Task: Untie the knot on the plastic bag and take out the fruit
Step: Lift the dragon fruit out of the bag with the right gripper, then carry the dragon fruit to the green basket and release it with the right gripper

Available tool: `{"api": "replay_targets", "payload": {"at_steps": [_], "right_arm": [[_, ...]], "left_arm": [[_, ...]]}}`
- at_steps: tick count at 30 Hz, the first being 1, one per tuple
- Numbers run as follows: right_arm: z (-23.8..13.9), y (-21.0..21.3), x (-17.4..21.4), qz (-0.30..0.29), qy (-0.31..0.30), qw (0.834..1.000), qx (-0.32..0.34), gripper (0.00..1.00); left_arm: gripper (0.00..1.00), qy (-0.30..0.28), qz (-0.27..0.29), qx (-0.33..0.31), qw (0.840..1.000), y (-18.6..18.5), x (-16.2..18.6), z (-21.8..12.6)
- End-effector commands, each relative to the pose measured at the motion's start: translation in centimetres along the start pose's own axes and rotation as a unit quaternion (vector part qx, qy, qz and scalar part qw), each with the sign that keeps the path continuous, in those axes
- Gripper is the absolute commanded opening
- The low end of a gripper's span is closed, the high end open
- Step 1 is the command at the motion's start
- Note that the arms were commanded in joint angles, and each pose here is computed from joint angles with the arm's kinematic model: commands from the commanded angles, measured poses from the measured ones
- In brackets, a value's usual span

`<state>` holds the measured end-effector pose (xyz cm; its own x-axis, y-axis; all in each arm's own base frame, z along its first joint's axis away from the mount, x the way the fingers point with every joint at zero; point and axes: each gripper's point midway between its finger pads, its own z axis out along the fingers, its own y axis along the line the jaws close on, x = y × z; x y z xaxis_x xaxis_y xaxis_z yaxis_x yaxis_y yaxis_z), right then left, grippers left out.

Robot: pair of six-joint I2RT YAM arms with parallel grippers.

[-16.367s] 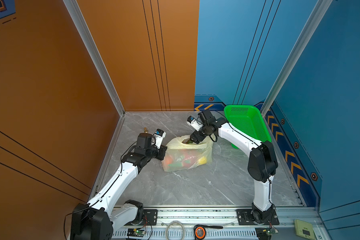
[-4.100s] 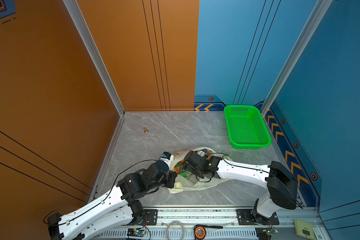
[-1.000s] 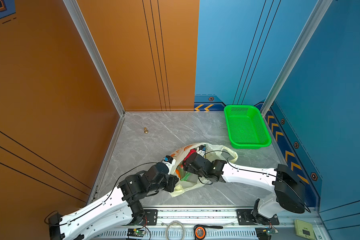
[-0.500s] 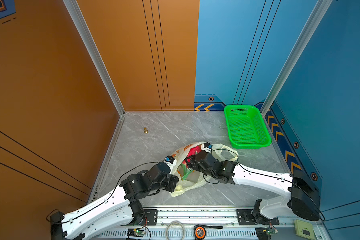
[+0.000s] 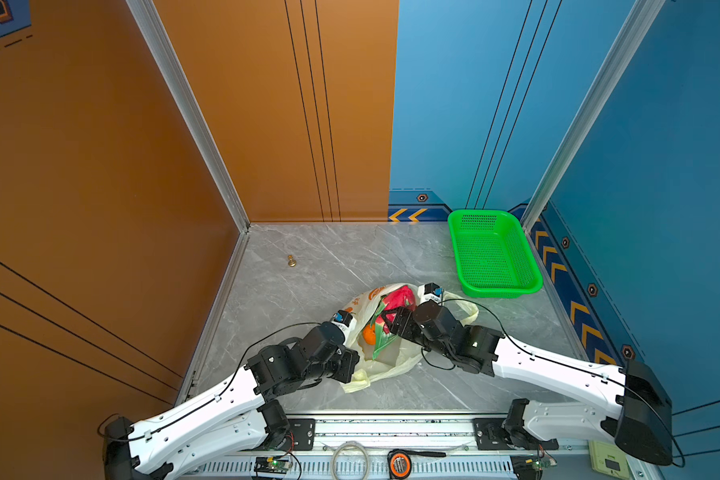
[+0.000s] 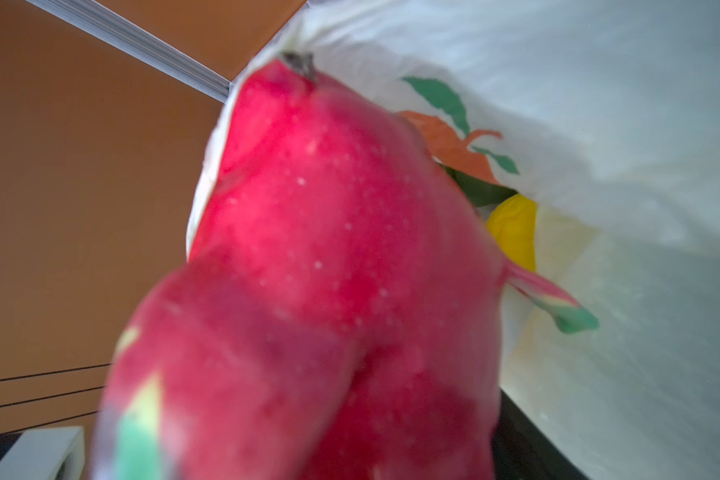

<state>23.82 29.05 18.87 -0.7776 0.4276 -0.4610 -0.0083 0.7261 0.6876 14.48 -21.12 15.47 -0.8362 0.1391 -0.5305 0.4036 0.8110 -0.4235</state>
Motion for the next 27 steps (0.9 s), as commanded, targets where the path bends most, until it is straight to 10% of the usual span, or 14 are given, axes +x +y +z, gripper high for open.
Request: {"api": "replay_targets", "payload": {"at_steps": [1,27], "right_arm": [[-1.5,1.8,-1.7,0.007,-0.022,0.999,-0.034,0.13],[-9.1,8.6,-1.6,-0.086,0.048,0.989,-0.114,0.11]], "left_arm": [[0.0,-0.018,0.013,0.008,1.0,-0.8,-1.3,-0.5],[0.0,-0.034,0.021,-0.001,0.999,-1.2,-4.2,-0.8]]}}
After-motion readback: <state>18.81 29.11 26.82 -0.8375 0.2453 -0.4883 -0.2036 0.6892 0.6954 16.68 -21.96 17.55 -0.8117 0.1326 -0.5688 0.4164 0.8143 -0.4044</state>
